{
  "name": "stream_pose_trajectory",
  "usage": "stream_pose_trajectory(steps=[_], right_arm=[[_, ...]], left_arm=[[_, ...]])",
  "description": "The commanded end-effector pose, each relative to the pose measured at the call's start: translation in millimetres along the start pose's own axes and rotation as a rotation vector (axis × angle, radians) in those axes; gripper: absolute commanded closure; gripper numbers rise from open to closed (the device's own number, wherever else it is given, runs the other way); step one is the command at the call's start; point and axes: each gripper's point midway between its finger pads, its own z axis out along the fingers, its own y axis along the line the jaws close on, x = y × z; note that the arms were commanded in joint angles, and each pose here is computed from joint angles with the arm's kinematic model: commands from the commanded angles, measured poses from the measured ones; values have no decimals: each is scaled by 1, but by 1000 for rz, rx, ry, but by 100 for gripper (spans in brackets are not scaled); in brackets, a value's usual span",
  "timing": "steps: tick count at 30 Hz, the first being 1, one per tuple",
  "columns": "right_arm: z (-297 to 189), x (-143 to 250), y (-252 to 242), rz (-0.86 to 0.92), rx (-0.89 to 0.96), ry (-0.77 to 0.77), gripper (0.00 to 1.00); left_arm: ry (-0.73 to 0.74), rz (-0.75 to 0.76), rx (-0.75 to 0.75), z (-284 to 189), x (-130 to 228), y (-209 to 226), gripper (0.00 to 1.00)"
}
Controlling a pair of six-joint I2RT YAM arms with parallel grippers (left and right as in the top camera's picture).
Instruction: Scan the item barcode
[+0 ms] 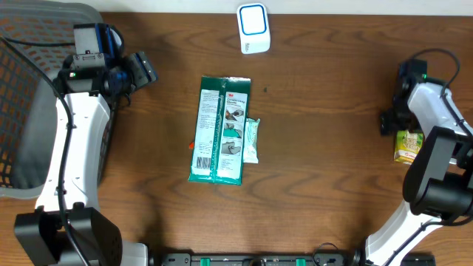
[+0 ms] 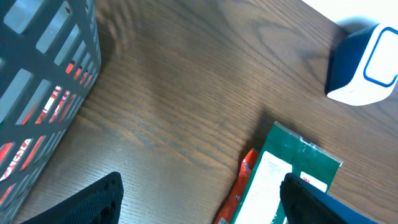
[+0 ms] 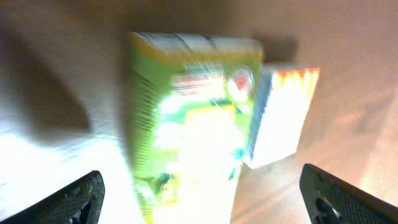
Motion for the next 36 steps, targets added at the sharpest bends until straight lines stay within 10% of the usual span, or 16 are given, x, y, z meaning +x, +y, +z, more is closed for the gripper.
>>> stream_pose_trajectory(steps=[1,12,33,36], right_arm=[[-34,-23,40,4,-296,-69,2],[-156,-26,161,6,-1262,-101,1],[-238,47,342,-323,-1276,-38,15],[-245,58,354,-354,-1277,-32,16]], left_arm=[[5,8,3,1,0,0,18],[4,8,2,1,0,0,18],[174,-19,46,-2,39,-4,19],[286,-17,73,1,72,-11,86]])
